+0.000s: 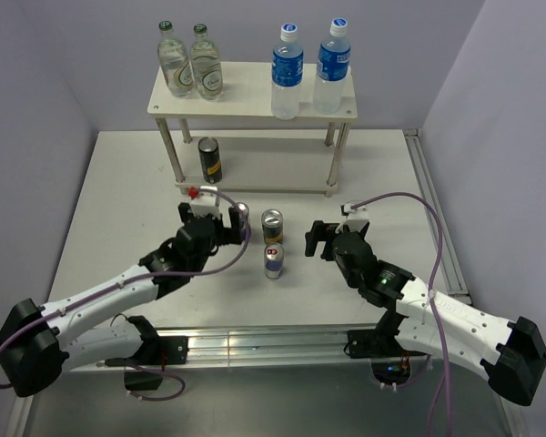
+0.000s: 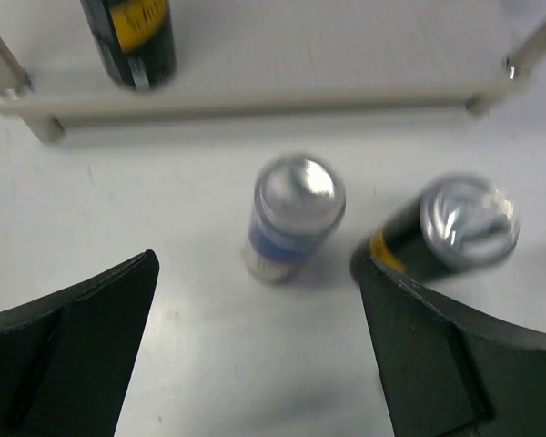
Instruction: Place and organize the beverage onto the shelf
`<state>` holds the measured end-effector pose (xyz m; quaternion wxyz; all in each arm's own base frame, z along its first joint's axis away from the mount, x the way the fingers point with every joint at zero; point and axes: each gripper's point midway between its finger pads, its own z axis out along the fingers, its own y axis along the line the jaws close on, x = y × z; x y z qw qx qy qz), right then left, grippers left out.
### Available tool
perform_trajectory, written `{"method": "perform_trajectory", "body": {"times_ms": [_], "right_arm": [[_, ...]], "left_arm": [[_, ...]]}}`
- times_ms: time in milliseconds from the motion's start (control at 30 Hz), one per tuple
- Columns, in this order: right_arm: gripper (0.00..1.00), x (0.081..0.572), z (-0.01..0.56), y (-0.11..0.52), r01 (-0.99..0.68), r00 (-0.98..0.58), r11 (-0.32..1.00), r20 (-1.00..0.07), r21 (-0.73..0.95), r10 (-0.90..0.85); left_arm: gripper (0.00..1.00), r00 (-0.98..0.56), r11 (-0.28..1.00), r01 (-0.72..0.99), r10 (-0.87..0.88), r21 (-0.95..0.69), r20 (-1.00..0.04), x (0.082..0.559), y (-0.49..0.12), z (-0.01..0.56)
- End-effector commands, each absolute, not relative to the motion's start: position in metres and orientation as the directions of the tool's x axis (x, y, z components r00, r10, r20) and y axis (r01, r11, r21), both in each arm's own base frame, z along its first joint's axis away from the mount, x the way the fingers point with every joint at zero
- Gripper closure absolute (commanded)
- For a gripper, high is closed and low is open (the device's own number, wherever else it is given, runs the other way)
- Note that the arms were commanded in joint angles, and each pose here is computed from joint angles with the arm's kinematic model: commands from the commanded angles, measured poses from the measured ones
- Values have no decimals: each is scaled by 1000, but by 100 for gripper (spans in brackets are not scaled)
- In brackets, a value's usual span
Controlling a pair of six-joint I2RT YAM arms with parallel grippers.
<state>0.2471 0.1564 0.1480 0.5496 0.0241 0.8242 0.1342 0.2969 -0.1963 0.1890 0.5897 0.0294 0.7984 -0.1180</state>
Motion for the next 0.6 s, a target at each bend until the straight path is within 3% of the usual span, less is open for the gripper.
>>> {"method": "perform_trajectory", "body": {"times_ms": [0,233,567], "right_arm": [[0,249,155,160,-110,-377,954,-900,278,218],[0,250,154,162,-110,-382,957,-900,270,210],[0,249,154,158,-97,-379,959,-901,268,213]], "left_arm": [[1,-329,948,216,-156,-235,-931,273,-200,172],[1,-321,928,272,-163,-256,-933,273,-215,146],[1,-295,962,220,-92,-161,-951,326,-252,122]]}}
